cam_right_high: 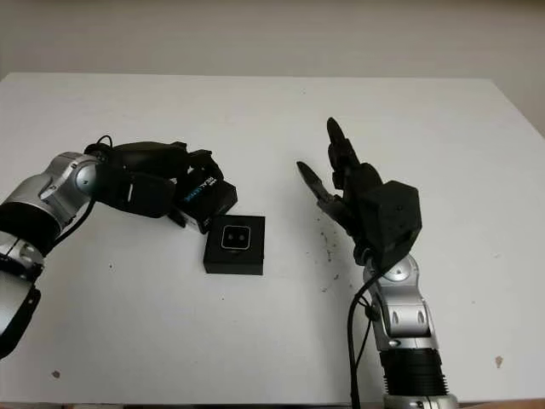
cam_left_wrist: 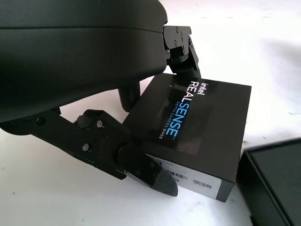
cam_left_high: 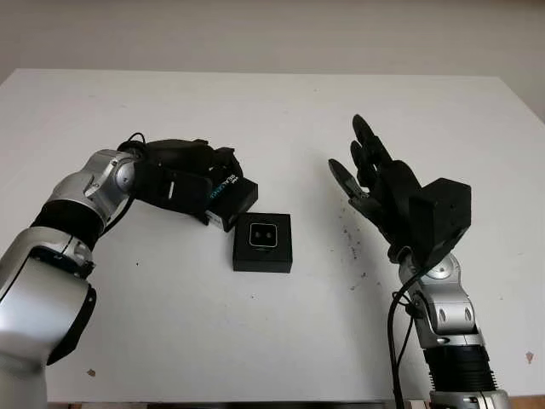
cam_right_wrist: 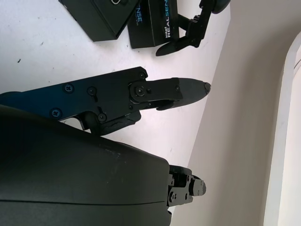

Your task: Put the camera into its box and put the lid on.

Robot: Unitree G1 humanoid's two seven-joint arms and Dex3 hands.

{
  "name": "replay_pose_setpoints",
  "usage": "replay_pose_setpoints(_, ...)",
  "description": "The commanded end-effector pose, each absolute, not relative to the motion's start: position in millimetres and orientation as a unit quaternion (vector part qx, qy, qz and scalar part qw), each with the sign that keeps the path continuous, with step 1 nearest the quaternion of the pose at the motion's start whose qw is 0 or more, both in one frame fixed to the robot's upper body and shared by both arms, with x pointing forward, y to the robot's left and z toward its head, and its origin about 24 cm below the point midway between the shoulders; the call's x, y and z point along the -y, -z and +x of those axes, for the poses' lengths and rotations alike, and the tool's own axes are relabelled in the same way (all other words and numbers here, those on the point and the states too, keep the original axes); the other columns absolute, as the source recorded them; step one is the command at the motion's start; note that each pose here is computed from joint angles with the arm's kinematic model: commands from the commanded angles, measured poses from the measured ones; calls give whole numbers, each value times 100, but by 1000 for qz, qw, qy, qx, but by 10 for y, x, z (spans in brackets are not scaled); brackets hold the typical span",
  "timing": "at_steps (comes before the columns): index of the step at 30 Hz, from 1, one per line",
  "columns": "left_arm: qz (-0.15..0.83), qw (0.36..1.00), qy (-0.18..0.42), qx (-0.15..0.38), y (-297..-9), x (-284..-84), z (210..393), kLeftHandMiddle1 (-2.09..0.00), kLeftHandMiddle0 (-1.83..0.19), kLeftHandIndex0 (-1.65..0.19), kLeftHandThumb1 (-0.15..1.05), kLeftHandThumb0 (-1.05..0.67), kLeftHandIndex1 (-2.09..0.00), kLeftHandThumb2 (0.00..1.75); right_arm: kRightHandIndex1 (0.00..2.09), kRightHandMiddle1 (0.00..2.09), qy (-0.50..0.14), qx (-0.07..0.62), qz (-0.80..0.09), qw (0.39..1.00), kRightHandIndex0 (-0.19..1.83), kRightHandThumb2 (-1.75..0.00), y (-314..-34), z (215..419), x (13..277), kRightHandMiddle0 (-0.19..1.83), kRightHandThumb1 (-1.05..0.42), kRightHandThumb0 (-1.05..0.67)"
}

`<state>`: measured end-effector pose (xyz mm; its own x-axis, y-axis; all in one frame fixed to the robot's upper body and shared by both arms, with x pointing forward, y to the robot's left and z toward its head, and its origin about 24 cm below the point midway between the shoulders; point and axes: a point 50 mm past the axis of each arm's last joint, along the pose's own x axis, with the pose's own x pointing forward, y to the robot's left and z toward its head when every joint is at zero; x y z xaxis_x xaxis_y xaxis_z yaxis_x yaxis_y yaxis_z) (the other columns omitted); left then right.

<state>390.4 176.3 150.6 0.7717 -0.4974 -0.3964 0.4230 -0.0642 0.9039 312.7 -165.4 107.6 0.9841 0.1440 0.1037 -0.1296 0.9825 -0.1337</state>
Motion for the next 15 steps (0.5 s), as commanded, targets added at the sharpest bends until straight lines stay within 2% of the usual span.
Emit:
replay_pose_setpoints(1, 642, 678, 357, 16, -1356, -1754, 3850, -209, -62, -42, 105, -37, -209, 13, 5, 4, -67, 66, -61, 994, -6, -25, -1135, 3110, 1667, -4, -105, -48)
replay_pose_setpoints(7, 650, 675, 348, 7, -1376, -1788, 3849, -209, -54, -28, 105, -37, -209, 13, 5, 5, -67, 64, -67, 993, -6, -23, -1132, 3102, 1663, -4, -105, -49)
replay_pose_setpoints(12, 635, 700, 328, -7, -1402, -1828, 3863, -209, -54, -31, 105, -36, -209, 15, 5, 5, -70, 60, -71, 993, -6, -22, -1118, 3094, 1658, -3, -105, -51)
replay_pose_setpoints(15, 607, 735, 302, -8, -1457, -1840, 3866, -209, -62, -40, 105, -32, -209, 14, 6, 6, -69, 54, -66, 994, -5, -21, -1107, 3091, 1647, -2, -105, -52)
